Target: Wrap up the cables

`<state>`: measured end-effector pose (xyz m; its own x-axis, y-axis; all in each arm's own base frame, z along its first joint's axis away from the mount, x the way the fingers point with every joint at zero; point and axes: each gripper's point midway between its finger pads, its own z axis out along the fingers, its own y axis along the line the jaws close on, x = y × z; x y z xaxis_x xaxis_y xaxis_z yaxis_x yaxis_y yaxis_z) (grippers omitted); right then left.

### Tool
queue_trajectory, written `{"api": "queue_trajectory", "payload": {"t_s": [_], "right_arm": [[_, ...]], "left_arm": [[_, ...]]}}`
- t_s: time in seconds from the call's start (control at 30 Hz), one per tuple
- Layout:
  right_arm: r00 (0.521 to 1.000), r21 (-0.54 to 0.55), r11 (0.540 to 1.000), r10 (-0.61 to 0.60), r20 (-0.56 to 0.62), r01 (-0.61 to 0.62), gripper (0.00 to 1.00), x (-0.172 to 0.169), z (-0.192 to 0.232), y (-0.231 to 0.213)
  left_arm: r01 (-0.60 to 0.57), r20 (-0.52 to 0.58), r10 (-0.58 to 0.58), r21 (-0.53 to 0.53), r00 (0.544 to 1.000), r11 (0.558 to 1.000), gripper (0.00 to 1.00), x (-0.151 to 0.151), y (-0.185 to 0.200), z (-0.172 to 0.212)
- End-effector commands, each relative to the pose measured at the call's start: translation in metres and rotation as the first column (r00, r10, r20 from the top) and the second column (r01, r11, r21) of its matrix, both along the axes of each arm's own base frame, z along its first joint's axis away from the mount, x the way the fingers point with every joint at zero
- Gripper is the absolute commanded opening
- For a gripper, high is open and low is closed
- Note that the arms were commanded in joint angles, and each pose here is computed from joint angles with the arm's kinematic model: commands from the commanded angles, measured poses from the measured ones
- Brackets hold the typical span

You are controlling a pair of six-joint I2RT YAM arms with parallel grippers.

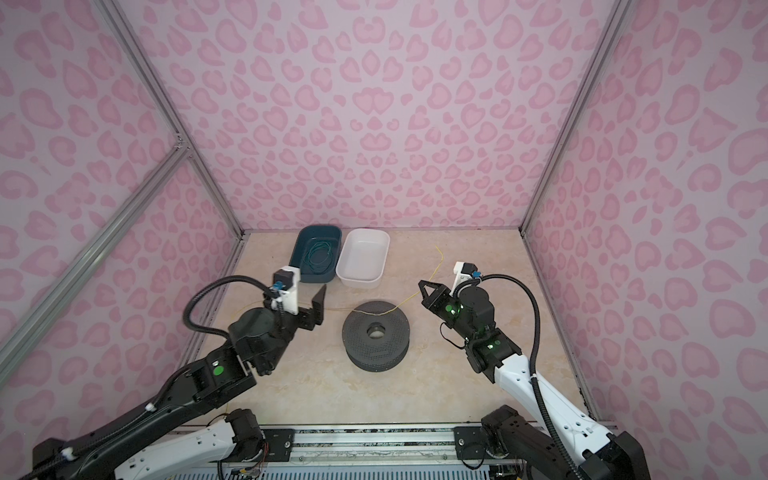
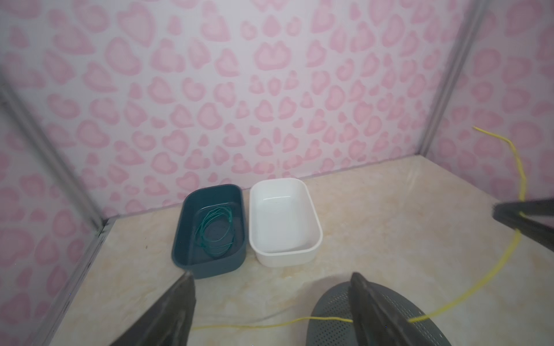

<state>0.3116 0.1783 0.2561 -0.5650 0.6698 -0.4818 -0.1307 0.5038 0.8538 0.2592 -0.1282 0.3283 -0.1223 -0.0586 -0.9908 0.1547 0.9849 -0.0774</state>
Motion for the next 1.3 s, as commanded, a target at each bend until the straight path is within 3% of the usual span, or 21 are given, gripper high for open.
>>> {"api": "queue_trajectory", "payload": {"t_s": [0.0,0.1,0.27,0.43,0.6,0.8,0.97,1.27], "right_arm": [[1.0,-0.014,1.0,0.012,0.013,-0.011,0.0,-0.002,0.003,0.001],[1.0,-0.015,1.0,0.019,0.019,-0.019,0.0,-0.002,0.006,0.004],[1.0,-0.012,1.0,0.025,0.018,-0.025,0.0,-0.002,0.004,0.006],[0.999,-0.005,1.0,0.023,0.024,-0.022,0.0,-0.001,0.006,0.006],[0.999,-0.003,1.0,0.024,0.029,-0.024,0.0,-0.002,0.006,0.006],[0.999,-0.001,0.999,0.043,0.023,-0.043,0.0,-0.004,0.003,0.009],[0.999,0.004,0.999,0.049,0.023,-0.049,0.0,-0.003,0.001,0.011],[0.998,-0.02,1.0,-0.011,0.06,0.012,0.0,-0.007,0.009,-0.005]], "left_arm": [[-0.219,-0.162,0.182,-0.252,0.97,0.943,0.84,-0.019,0.065,-0.039],[-0.37,-0.225,0.305,-0.36,0.925,0.857,0.86,-0.035,0.107,-0.056],[-0.499,-0.381,0.335,-0.515,0.862,0.697,0.91,-0.042,0.122,-0.084],[-0.609,-0.458,0.403,-0.562,0.792,0.559,0.9,-0.039,0.14,-0.097],[-0.686,-0.601,0.341,-0.571,0.723,0.45,0.91,-0.011,0.144,-0.137],[-0.693,-0.559,0.41,-0.563,0.721,0.451,0.91,0.014,0.165,-0.132],[-0.746,-0.595,0.451,-0.524,0.666,0.412,0.9,0.028,0.183,-0.15],[-0.813,-0.58,0.571,-0.453,0.581,0.366,0.7,0.037,0.221,-0.168]]}}
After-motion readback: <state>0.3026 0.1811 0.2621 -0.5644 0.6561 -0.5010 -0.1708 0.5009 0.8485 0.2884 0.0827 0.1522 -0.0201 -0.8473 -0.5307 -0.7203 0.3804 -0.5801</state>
